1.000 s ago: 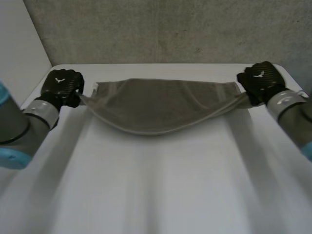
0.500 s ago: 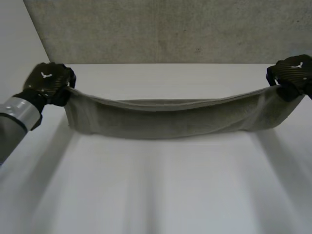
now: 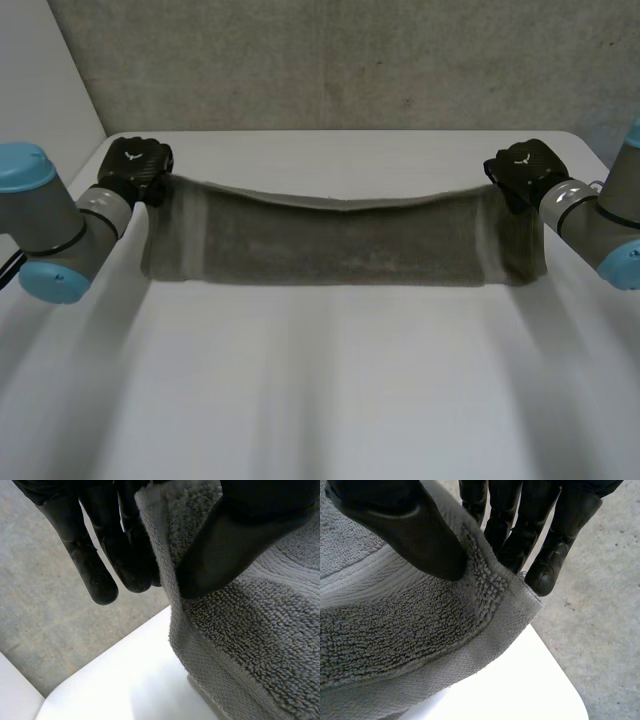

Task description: Fold the towel.

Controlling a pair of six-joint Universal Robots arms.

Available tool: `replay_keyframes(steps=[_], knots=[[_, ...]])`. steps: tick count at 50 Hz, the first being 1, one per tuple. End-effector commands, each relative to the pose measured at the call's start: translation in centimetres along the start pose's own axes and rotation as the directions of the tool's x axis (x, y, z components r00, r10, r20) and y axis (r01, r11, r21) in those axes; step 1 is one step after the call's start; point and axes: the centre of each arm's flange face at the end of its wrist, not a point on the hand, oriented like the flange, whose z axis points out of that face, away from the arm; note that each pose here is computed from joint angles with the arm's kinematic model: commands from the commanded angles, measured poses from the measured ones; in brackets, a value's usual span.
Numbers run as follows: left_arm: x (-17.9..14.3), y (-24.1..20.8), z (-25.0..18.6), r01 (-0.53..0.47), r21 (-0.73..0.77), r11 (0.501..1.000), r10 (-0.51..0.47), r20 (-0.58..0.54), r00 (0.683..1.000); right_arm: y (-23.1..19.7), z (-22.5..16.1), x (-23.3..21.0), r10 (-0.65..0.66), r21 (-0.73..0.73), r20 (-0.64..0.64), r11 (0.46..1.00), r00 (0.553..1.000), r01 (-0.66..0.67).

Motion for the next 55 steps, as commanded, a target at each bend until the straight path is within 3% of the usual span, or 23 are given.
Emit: replay_keyframes(steps=[1,7,11,18,26,30,40,44,50,55], knots=[[0.4,1.4,0.9,0.007,-0.039,0.999,-0.007,-0.005,1.000,0.6,1.1,-0.5,-0.003,-0.001,-0.007,1.000,1.000,0.003],[0.6,2.1,1.0,0.008,-0.061,0.998,-0.008,-0.008,1.000,0.7,1.6,-0.8,-0.012,0.016,-0.016,1.000,1.000,0.012],[0.5,2.3,0.9,-0.010,-0.073,0.997,0.010,-0.002,1.000,0.6,2.3,-0.2,-0.043,0.061,-0.091,0.997,0.995,0.049],[-0.8,1.0,0.6,-0.047,-0.096,0.994,0.058,0.111,0.992,-0.9,2.3,1.0,-0.053,0.102,-0.183,0.992,0.982,0.073],[-1.4,-2.5,-1.6,-0.046,-0.074,0.996,0.055,0.135,0.989,-4.7,-0.9,1.8,-0.002,0.151,-0.200,0.988,0.980,0.032],[-1.4,-3.7,-2.8,-0.035,-0.067,0.997,0.044,0.135,0.990,-5.9,-3.5,2.0,0.096,0.172,-0.189,0.983,0.977,-0.063],[1.7,-3.5,-9.0,0.068,-0.146,0.987,-0.057,0.080,0.995,-4.3,-7.8,-0.4,0.164,0.059,-0.095,0.986,0.982,-0.159],[3.0,-3.0,-10.4,0.072,-0.150,0.986,-0.065,0.050,0.997,-1.6,-8.7,-0.6,0.207,-0.043,-0.042,0.977,0.977,-0.209],[5.1,-1.8,-11.8,0.066,-0.120,0.991,-0.065,0.005,0.998,1.1,-8.1,-1.9,0.260,-0.110,0.061,0.961,0.964,-0.253],[5.1,-1.8,-11.7,0.076,-0.090,0.993,-0.076,0.012,0.997,3.1,-7.5,-2.2,0.282,-0.156,0.061,0.950,0.957,-0.270]])
